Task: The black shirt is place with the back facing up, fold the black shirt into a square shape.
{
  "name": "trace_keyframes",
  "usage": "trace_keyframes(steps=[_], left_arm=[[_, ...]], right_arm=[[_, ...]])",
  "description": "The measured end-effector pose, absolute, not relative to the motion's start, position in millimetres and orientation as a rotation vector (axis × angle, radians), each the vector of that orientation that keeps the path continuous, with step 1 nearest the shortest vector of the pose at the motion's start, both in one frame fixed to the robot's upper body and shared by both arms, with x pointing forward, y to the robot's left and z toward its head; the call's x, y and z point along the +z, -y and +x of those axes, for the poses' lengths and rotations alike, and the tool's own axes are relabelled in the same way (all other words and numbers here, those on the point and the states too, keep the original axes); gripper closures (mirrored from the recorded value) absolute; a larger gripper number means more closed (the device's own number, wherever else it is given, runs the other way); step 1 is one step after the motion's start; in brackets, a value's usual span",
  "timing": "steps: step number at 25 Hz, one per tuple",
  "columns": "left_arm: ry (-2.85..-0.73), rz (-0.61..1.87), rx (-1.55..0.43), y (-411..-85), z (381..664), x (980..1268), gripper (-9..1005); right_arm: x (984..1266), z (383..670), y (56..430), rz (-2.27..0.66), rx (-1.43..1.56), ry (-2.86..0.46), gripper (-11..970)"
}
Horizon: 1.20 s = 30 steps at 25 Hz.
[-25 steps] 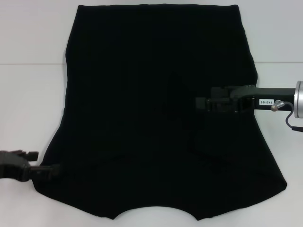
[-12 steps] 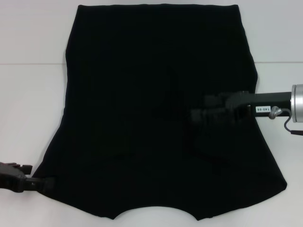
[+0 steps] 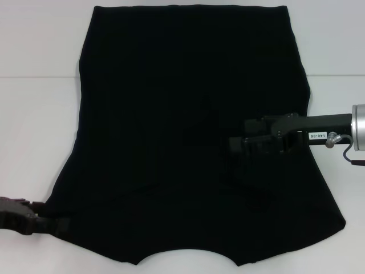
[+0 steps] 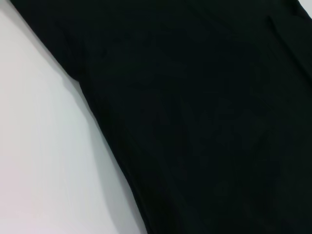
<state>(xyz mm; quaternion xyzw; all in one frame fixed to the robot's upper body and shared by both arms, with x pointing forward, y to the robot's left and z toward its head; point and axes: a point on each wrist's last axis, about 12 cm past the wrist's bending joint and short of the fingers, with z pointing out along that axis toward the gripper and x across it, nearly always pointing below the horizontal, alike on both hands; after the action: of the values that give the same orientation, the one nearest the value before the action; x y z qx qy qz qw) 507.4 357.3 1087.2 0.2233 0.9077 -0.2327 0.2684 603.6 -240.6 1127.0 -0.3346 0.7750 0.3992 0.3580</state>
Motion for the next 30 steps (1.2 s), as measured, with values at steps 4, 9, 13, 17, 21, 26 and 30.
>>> trace_keyframes(steps=[4, 9, 13, 17, 21, 26, 30], left_arm=[[-2.472, 0.606, -0.628, -356.2, 506.1, 1085.1, 126], [-2.503, 0.603, -0.617, -356.5, 507.2, 1084.7, 172], [-2.504, 0.596, -0.613, -357.2, 508.2, 1085.9, 209], [-2.497, 0.599, -0.608, -356.5, 510.2, 1086.7, 367], [-2.484, 0.614, -0.599, -354.5, 514.5, 1088.5, 582], [-2.481, 0.618, -0.589, -354.1, 516.3, 1089.0, 833], [-2.477, 0.623, -0.589, -353.5, 516.7, 1090.4, 934]], right_arm=[[1127.4, 603.7, 240.6, -0.862, 1.031, -1.999, 18], [1128.1, 604.2, 240.9, -0.860, 1.028, -1.996, 18], [1129.2, 604.7, 240.8, -0.863, 1.025, -1.992, 18], [1129.3, 604.7, 240.6, -0.864, 1.025, -1.991, 18], [1128.6, 604.0, 240.9, -0.862, 1.027, -1.992, 18], [1127.1, 602.5, 242.4, -0.857, 1.029, -1.996, 18], [1127.0, 602.3, 243.7, -0.849, 1.031, -2.003, 18]])
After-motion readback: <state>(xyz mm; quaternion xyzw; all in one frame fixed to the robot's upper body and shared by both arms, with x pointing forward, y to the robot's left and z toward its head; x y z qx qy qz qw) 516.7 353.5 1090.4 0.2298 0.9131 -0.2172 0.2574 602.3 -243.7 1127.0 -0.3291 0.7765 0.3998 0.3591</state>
